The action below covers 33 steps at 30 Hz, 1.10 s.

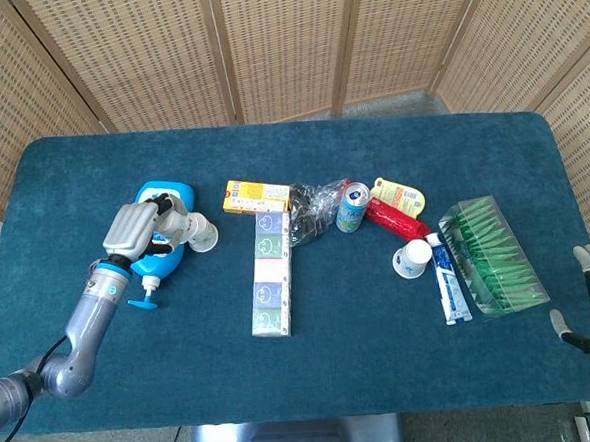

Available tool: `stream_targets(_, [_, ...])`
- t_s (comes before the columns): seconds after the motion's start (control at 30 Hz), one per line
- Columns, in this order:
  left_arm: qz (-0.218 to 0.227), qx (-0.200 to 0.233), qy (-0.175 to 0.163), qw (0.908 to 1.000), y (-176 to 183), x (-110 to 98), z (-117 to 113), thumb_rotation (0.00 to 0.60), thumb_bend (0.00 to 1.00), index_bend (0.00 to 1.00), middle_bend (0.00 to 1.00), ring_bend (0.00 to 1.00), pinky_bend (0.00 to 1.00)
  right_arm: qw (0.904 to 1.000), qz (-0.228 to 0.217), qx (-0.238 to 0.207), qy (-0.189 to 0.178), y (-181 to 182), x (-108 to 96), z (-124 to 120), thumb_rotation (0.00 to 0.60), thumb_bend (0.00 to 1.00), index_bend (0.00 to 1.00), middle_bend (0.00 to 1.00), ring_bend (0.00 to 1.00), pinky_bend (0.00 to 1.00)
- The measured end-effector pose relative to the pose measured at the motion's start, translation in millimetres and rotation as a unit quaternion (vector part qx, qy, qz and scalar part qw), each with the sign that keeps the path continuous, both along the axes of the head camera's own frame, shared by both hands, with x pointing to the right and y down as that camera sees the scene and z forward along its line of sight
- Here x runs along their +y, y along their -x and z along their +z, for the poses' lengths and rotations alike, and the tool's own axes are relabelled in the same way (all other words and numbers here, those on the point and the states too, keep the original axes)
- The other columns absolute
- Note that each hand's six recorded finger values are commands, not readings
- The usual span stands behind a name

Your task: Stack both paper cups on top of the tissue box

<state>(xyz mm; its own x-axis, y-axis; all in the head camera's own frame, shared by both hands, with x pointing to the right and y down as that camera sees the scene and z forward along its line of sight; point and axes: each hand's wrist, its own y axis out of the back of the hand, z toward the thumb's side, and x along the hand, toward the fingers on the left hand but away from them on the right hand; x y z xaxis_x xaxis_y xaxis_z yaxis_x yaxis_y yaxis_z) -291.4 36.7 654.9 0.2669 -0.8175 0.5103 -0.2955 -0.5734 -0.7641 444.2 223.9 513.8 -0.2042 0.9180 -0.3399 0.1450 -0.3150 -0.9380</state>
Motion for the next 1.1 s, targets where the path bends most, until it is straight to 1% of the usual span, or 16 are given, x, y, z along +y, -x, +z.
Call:
stream_targets(0.3, [0.002,-0.008,0.006,1.0,-5,-6,12,0.6,0.48,0.37,0.31,0.33,0.6,1.0,0.006,0.002,-0.004,-3,1,-5,0.6,0.35,0.0,0.0,0.0,0.05])
stream_targets(0.6, [0.011,-0.016,0.009,0.9998,-14,-9,24,0.6,0.48,0.35,0.29,0.28,0.56,0.9999,0.009,-0.002,-0.007,-3,2,-10,0.6,0.35,0.0,0.0,0.0,0.06])
stream_targets(0.77, [0.016,-0.017,0.022,0.9995,-19,-8,32,0.6,0.48,0.29,0.22,0.18,0.46,0.9999,0.009,-0.005,-0.008,-3,2,-11,0.6,0.35,0.0,0.0,0.0,0.06])
stream_targets(0.87, [0.022,-0.019,0.036,0.999,-21,-5,38,0.6,0.48,0.27,0.18,0.14,0.43,0.9999,0.009,-0.004,-0.009,-3,2,-11,0.6,0.35,0.0,0.0,0.0,0.07])
stream_targets(0.93, [0.025,-0.021,0.044,0.9985,-21,-2,42,0.6,0.48,0.24,0.14,0.1,0.38,0.9999,0.009,-0.005,-0.009,-3,3,-12,0.6,0.35,0.0,0.0,0.0,0.06])
stream_targets(1.0, [0.031,-0.027,0.057,0.9975,-21,1,46,0.6,0.48,0.18,0.07,0.03,0.28,0.9999,0.01,-0.005,-0.009,-3,3,-11,0.6,0.35,0.0,0.0,0.0,0.07])
stream_targets(1.03, [0.034,-0.031,0.064,0.9969,-20,3,47,0.6,0.48,0.16,0.05,0.01,0.26,0.9999,0.01,-0.005,-0.009,-3,3,-11,0.6,0.35,0.0,0.0,0.0,0.07])
stream_targets(1.1, [0.046,-0.044,0.08,0.9947,-18,8,52,0.6,0.48,0.14,0.03,0.0,0.23,0.9999,0.01,-0.006,-0.008,-3,3,-10,0.6,0.35,0.0,0.0,0.0,0.07])
